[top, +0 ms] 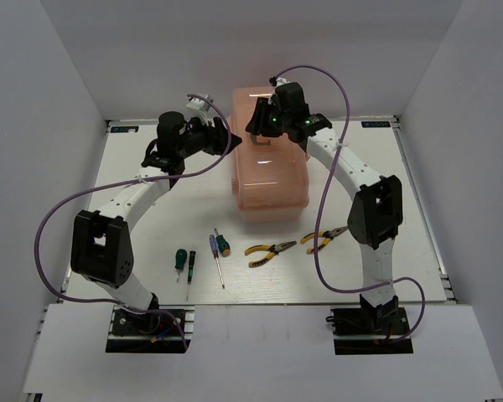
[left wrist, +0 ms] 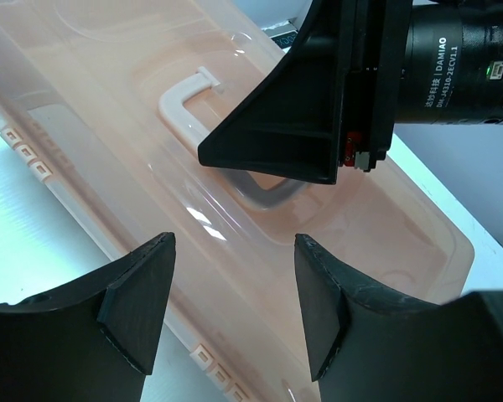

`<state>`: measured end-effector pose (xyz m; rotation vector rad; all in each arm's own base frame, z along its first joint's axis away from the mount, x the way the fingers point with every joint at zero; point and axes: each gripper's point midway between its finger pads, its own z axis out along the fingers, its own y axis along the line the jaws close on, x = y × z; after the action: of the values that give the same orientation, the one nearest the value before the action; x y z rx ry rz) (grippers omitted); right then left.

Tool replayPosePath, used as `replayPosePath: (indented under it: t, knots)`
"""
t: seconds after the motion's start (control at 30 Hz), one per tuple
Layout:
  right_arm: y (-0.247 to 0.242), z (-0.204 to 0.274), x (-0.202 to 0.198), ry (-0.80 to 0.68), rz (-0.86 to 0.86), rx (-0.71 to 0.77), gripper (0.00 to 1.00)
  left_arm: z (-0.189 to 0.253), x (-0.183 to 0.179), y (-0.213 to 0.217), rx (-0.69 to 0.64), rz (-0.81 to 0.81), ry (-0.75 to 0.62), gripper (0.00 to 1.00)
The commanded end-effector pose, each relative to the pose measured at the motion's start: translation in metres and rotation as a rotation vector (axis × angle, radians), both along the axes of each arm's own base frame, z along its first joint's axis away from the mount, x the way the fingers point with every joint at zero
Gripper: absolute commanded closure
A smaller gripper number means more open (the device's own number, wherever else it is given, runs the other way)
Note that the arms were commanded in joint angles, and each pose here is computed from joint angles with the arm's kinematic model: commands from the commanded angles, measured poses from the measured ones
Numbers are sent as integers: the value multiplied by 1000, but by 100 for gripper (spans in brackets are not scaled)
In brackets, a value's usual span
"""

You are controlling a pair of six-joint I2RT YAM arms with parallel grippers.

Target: Sort the tools into containers

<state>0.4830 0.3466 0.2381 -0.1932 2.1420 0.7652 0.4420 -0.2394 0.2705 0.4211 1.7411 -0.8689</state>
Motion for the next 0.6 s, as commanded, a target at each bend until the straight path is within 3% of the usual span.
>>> replayPosePath:
  t: [0.0, 0.57]
  knots:
    - [16, -24, -20, 118, 78, 26, 54, 32, -9, 1, -18, -10, -88, 31]
    - [22, -3, -28, 160, 153, 157, 54, 26, -2, -9, -47, -46, -60, 31]
